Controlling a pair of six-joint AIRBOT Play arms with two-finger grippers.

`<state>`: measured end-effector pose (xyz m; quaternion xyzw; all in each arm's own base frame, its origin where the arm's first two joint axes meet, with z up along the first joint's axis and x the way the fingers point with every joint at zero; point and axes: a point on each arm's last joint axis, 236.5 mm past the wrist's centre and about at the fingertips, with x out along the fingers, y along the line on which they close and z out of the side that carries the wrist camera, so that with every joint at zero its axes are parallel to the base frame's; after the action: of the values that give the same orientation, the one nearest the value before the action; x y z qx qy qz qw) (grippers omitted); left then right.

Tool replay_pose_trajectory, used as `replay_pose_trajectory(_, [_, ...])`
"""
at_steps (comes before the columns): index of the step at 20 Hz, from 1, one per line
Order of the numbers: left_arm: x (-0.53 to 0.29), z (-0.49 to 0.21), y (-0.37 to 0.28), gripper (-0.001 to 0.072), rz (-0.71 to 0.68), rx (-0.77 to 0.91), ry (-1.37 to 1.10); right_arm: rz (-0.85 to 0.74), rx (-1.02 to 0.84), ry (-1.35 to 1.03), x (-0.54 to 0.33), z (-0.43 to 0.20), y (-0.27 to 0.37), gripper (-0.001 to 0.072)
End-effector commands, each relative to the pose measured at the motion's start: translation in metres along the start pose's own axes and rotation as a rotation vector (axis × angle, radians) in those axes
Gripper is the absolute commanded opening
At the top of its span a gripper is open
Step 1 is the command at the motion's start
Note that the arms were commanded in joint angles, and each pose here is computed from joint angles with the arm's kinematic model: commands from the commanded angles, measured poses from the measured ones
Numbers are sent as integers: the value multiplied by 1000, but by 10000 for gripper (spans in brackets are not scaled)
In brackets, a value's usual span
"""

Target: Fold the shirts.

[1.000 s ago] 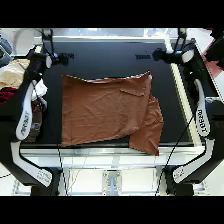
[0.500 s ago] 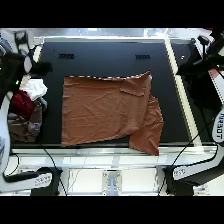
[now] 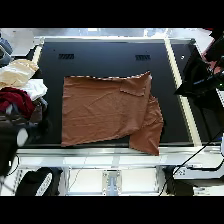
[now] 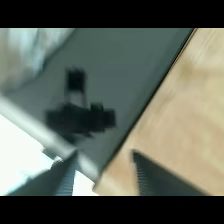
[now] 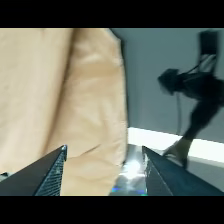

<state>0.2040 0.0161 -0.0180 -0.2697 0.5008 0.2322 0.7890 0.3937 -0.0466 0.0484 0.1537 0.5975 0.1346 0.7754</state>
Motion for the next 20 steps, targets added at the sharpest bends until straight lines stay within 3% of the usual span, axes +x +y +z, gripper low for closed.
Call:
replay_pose_trajectory(1, [18, -73, 12, 443, -102, -197, 137, 96, 5, -10, 7, -6, 20, 512])
replay_pose_trajectory(7, [45, -127, 27, 442, -33, -292, 313, 107, -63, -75, -12, 0, 36, 512])
replay_pose_trajectory(13, [61, -102, -9, 437, -159, -362, 255, 106, -80, -95, -21, 0, 42, 512])
replay_pose_trajectory(16, [63, -94, -30, 285, -235, -409, 248, 114, -81, -79, -21, -4, 44, 512])
replay_pose_trajectory(20, [64, -77, -37, 280, -280, -410, 184, 116, -81, -75, -21, -5, 44, 512])
